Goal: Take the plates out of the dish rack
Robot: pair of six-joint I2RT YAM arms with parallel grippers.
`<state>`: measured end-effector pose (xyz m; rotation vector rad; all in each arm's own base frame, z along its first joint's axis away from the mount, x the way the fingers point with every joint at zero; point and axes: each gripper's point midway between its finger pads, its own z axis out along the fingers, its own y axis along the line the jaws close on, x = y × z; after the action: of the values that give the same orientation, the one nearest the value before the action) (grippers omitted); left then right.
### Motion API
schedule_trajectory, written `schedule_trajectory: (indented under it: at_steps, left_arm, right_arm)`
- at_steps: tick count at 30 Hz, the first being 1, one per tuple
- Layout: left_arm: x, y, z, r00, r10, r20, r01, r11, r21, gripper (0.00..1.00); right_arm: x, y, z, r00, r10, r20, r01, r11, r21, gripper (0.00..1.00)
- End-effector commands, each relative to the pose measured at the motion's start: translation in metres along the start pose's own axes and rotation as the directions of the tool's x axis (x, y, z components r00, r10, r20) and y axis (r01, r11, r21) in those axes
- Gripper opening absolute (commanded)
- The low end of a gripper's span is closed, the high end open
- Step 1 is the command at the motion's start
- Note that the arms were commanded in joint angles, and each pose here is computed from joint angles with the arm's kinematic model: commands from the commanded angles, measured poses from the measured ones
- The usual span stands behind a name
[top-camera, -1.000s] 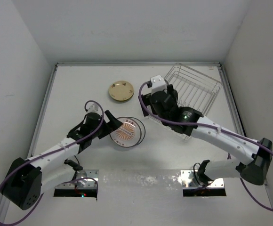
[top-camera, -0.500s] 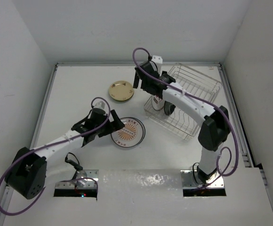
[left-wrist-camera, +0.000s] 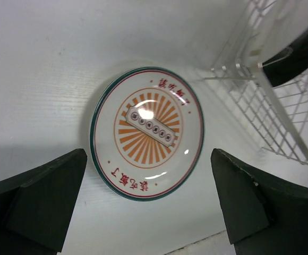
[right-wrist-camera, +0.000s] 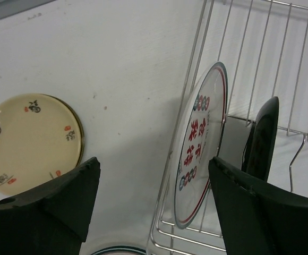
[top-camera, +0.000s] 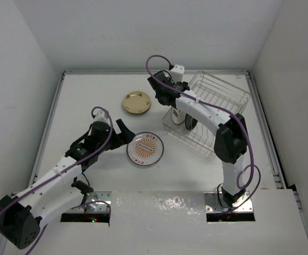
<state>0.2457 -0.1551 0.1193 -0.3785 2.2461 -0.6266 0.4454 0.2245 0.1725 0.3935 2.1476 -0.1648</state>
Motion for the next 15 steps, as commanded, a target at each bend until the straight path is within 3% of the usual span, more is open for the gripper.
schedule_trajectory:
  at_steps: [1, 3, 5, 6, 12, 15]
  left_arm:
    - [-0.031, -0.028, -0.031, 0.995, 0.037, 0.089, -0.044, 0.996, 0.082, 1.00]
    - [-0.044, -0.031, -0.048, 0.990, 0.066, 0.124, -0.076, 0.994, 0.078, 1.00]
    - [-0.058, -0.036, -0.070, 0.980, 0.096, 0.174, -0.111, 0.990, 0.082, 1.00]
    - [-0.063, -0.037, -0.077, 0.976, 0.104, 0.193, -0.122, 0.989, 0.084, 1.00]
    - [-0.082, -0.034, -0.112, 0.953, 0.137, 0.270, -0.158, 0.986, 0.055, 1.00]
    - [-0.083, -0.033, -0.114, 0.952, 0.144, 0.271, -0.162, 0.986, 0.043, 1.00]
  right_arm:
    - [-0.012, -0.002, 0.011, 0.998, 0.039, 0.059, -0.042, 0.998, 0.045, 0.71]
    - [-0.012, -0.003, 0.016, 0.996, 0.047, 0.075, -0.051, 0.997, 0.052, 0.59]
    - [-0.012, -0.005, 0.020, 0.995, 0.052, 0.087, -0.057, 0.997, 0.058, 0.41]
    - [-0.013, -0.004, 0.020, 0.994, 0.059, 0.092, -0.064, 0.996, 0.055, 0.41]
    - [-0.004, -0.010, 0.023, 0.993, 0.094, 0.072, -0.098, 0.994, 0.057, 0.06]
    - [-0.010, -0.012, 0.014, 0.986, 0.148, 0.082, -0.150, 0.988, 0.026, 0.00]
